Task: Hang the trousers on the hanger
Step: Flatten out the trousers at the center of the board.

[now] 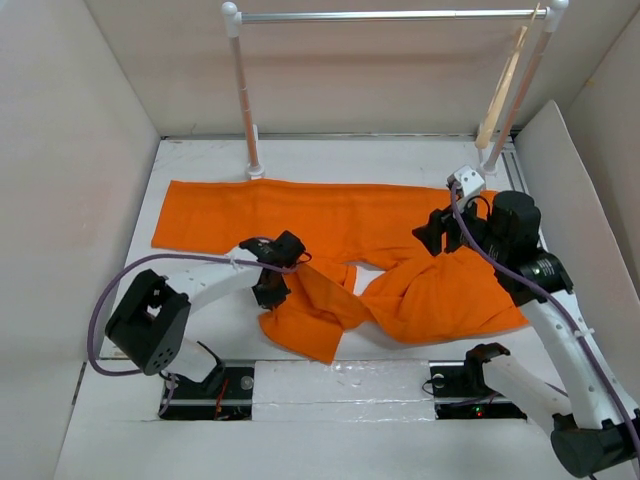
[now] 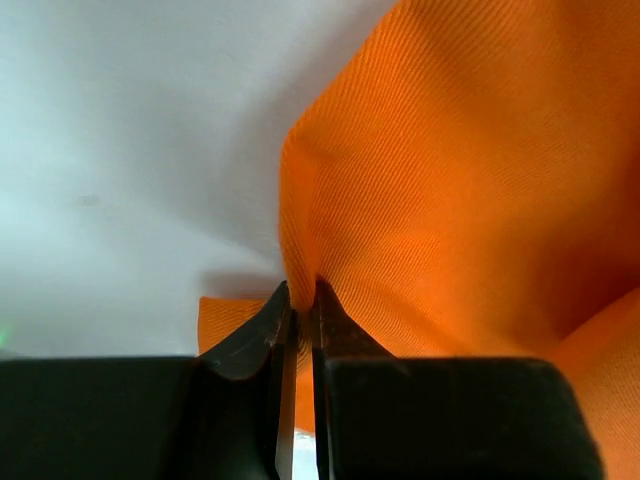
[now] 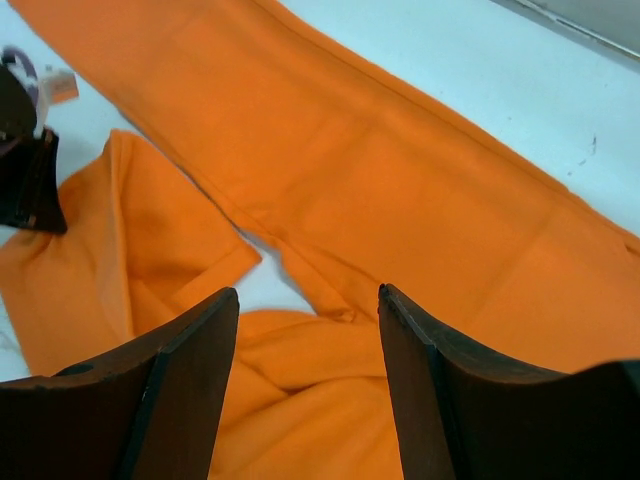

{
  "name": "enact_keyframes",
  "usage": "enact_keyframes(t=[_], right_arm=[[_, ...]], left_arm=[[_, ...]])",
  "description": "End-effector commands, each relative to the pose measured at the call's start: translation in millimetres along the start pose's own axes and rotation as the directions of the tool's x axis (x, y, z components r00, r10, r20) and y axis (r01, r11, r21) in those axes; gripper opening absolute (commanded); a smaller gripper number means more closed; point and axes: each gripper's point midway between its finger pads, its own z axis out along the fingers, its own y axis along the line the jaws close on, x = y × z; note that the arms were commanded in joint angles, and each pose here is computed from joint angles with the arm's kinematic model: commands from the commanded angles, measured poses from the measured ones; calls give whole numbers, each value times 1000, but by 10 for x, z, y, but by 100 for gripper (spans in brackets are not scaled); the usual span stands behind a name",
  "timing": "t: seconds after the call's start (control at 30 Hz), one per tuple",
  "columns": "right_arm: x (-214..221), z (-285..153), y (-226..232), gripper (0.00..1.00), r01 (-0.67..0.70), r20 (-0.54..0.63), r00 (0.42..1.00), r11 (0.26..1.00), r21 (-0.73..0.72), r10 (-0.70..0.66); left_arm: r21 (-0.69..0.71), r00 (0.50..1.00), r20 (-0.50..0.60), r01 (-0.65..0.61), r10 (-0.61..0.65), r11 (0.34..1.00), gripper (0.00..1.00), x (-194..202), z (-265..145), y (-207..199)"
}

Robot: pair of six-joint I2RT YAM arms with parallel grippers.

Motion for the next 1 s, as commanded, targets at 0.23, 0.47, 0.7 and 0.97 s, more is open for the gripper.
enact_keyframes(t=[0.23,0.47,0.7,0.97], right_arm=[[792,58,-76,63,-65,-144,987,997,40,71],[1227,45,-62,63,-95,-244,965,995,32,100],[1380,39,62,63,-130,-288,950,991,-24,117],[1394,143,96,62,-136,-319,942,988,-71,107]], left_arm=[[53,788,613,30,-57,998,0,-1654,-2267,-111],[163,767,571,242,-291,957,0,-1202,-1891,620],[402,585,484,512,-650,759,53,-910,-1649,1331],[418,505,577,494,-642,763,91,-1170,-2037,1429]])
